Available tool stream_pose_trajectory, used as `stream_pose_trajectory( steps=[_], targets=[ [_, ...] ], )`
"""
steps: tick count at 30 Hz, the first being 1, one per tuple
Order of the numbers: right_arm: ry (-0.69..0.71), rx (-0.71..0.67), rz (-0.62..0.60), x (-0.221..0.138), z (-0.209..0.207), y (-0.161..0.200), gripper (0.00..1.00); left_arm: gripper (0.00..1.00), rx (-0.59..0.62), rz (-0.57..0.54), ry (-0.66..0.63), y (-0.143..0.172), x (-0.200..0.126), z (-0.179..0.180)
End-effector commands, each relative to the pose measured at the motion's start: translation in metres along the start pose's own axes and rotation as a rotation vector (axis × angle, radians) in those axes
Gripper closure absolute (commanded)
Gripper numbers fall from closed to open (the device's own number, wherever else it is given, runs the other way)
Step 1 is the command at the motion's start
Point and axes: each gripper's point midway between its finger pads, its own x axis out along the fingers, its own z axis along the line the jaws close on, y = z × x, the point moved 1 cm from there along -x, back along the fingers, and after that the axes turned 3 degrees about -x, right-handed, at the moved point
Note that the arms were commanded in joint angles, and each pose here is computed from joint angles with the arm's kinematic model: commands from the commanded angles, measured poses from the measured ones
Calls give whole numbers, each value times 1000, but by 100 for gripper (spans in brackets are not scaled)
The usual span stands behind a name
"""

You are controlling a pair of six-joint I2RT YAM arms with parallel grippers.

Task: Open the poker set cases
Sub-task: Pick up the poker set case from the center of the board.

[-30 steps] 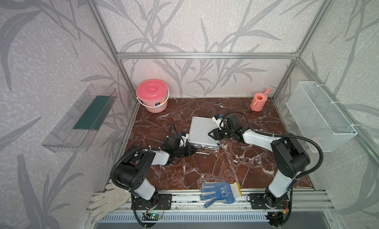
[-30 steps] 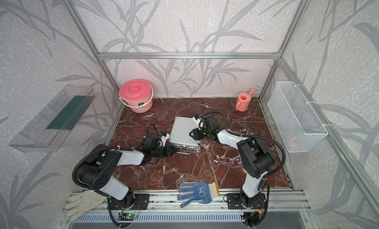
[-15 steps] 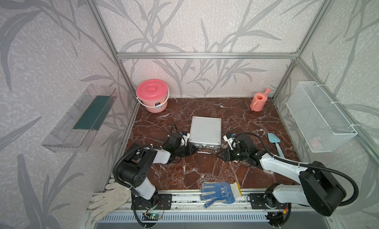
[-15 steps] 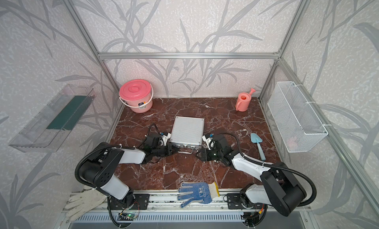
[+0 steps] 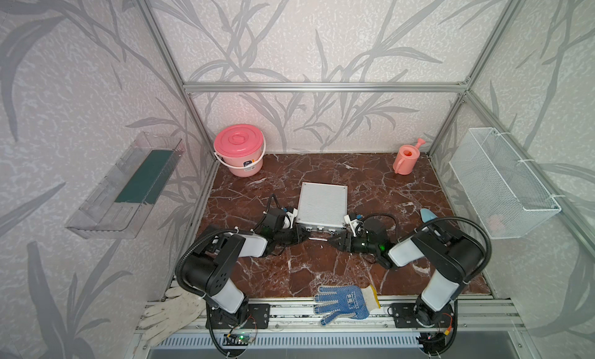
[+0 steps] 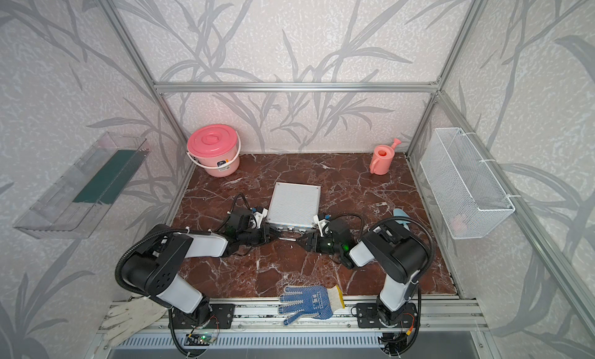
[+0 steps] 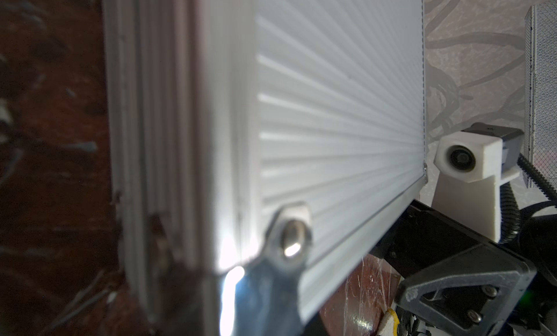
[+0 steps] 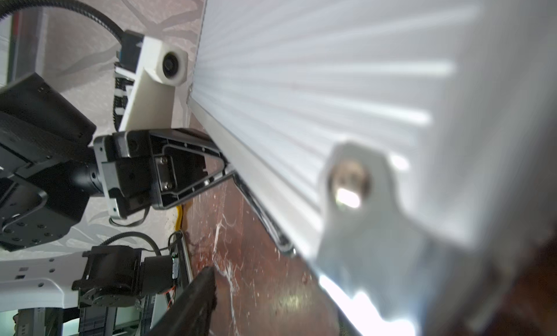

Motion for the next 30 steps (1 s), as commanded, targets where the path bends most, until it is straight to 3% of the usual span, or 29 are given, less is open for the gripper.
stream_pose_trajectory(
  steps=[1, 4, 10, 20, 24, 27, 30],
  targets=[
    [-45, 32, -99, 6, -4, -9, 38, 89, 61, -51, 78, -17, -5, -27],
    [-26, 40, -119, 11, -10, -6, 40, 89, 60, -49, 76, -16, -6, -27],
    [31, 41, -140, 9, -21, 0, 64, 89, 57, -49, 79, -16, -6, -27],
    [117, 78, -219, 9, -41, -9, 90, 88, 69, -34, 89, -12, -2, -35],
    [114, 80, -219, 10, -41, -9, 100, 71, 94, -42, 48, -15, -11, -38],
    [110, 90, -220, 8, -39, -10, 100, 53, 175, -59, -41, -24, -34, -47],
    [111, 102, -217, 6, -35, -11, 100, 45, 289, -72, -142, -32, -65, -60]
  ],
)
